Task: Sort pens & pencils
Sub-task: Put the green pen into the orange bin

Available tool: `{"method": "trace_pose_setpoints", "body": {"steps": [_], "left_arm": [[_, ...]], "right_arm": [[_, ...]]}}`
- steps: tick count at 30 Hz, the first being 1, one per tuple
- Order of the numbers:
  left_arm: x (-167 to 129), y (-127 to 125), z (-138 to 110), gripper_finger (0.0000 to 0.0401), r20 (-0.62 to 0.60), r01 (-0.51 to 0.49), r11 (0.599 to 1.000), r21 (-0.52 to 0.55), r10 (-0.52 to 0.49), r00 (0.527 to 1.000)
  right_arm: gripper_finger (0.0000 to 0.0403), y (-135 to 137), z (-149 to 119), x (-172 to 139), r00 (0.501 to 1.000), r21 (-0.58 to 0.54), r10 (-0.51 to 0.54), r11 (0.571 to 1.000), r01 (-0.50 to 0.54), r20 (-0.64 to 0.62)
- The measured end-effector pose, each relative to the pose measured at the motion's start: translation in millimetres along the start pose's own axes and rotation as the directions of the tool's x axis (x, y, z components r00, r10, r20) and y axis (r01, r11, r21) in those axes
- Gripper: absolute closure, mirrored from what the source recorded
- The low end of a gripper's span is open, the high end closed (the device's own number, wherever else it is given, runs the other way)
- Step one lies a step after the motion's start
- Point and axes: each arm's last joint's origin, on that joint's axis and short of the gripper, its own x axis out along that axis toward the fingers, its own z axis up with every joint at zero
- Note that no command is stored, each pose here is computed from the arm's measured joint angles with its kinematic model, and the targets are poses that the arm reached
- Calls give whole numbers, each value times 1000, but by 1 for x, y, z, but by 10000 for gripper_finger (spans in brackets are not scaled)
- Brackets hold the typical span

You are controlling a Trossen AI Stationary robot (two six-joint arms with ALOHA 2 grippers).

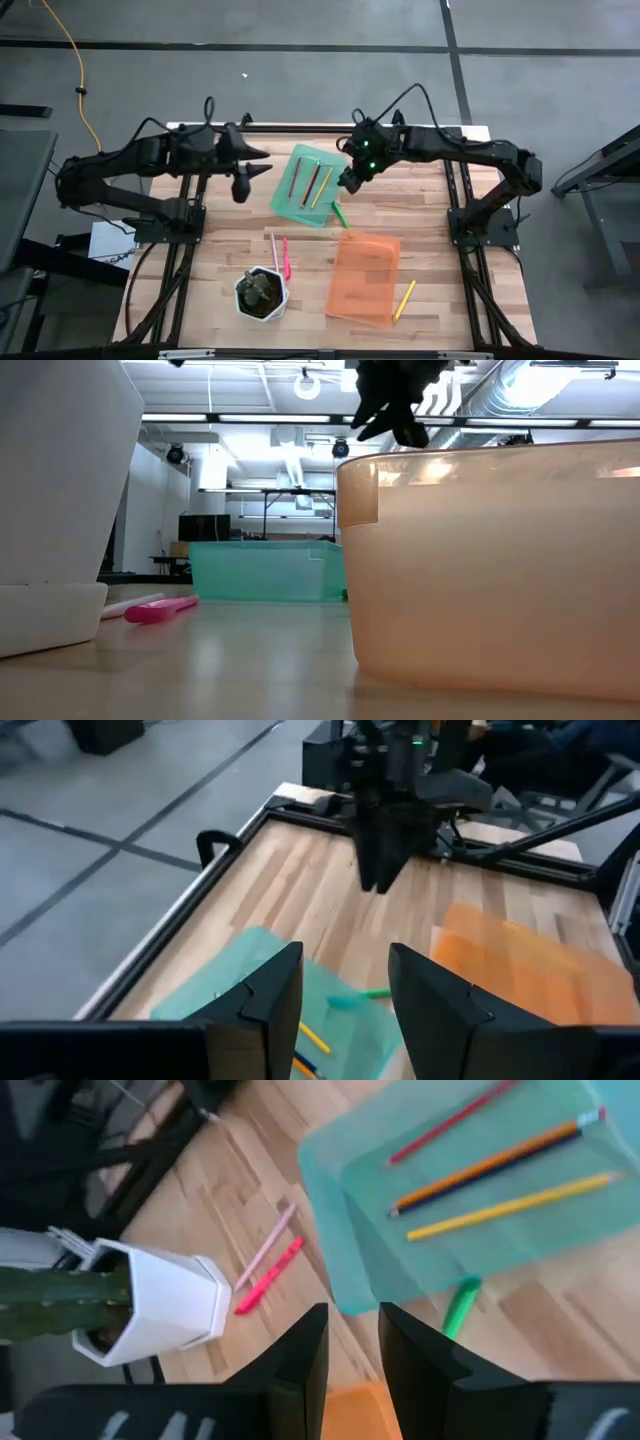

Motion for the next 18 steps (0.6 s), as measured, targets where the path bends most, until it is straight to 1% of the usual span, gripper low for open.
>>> {"method": "trace_pose_setpoints", "body": {"steps": [4,8,13,18], "left_arm": [[-16,5,-17,263,16,14,999,-49,-13,1000],[-36,11,-30,263,67,27,995,-92,-21,998],[-55,16,-45,263,115,41,991,-129,-26,993],[-63,20,-57,263,136,41,987,-158,-19,990]], "right_arm": [[320,16,-16,5,999,8,-43,999,44,-26],[320,29,-30,4,996,30,-74,997,75,-47],[320,40,-44,-8,993,74,-121,990,122,-19],[320,49,-54,-9,988,115,-157,981,156,1]]}}
